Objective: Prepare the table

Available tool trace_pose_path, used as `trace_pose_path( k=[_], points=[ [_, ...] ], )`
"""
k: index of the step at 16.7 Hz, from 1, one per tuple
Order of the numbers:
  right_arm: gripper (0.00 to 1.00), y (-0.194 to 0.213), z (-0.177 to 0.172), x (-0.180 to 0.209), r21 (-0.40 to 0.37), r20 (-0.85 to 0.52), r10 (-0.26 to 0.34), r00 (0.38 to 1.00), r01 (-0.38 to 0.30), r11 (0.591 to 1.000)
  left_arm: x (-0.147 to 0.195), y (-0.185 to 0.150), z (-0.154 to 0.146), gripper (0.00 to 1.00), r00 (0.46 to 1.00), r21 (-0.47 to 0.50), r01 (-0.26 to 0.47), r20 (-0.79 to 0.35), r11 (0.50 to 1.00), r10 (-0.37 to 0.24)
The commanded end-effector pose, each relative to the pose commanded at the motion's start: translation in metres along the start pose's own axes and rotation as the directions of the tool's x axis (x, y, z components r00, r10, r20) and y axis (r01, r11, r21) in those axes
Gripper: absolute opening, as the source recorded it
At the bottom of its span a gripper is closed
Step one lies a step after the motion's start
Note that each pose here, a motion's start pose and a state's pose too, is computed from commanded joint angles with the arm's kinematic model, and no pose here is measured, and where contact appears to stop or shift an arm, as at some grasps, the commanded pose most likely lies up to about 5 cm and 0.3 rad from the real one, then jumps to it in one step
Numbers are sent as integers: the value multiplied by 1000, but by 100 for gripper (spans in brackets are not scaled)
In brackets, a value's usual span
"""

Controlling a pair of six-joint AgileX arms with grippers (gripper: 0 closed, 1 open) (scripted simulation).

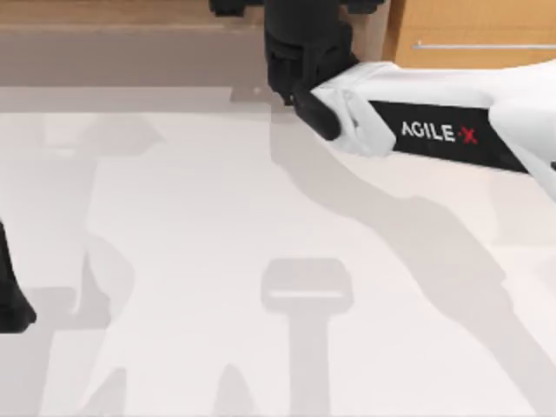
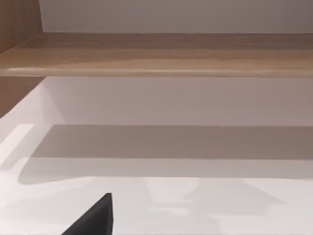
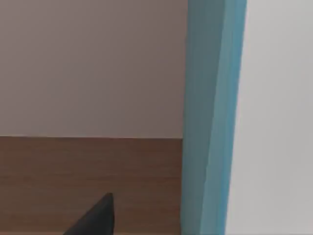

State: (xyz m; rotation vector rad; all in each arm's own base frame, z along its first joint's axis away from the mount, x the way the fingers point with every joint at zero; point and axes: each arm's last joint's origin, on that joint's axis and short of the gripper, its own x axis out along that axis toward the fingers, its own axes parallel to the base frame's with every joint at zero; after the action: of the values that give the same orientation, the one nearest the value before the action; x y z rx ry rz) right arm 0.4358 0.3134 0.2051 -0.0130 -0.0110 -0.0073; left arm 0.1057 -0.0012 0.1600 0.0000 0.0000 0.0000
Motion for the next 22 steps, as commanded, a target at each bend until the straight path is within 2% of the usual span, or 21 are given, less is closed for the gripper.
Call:
trace_pose_path(
  k=[12, 22],
  points=[
    [2, 0, 0, 0, 0, 0, 0, 1000, 0, 1000, 0, 0, 0, 100, 1000, 0, 0, 0, 1000, 0],
    [0, 2, 1, -2, 3, 0, 4, 1000, -4, 1000, 0, 0, 0, 100, 1000, 0, 0, 0, 1000, 0]
  ],
)
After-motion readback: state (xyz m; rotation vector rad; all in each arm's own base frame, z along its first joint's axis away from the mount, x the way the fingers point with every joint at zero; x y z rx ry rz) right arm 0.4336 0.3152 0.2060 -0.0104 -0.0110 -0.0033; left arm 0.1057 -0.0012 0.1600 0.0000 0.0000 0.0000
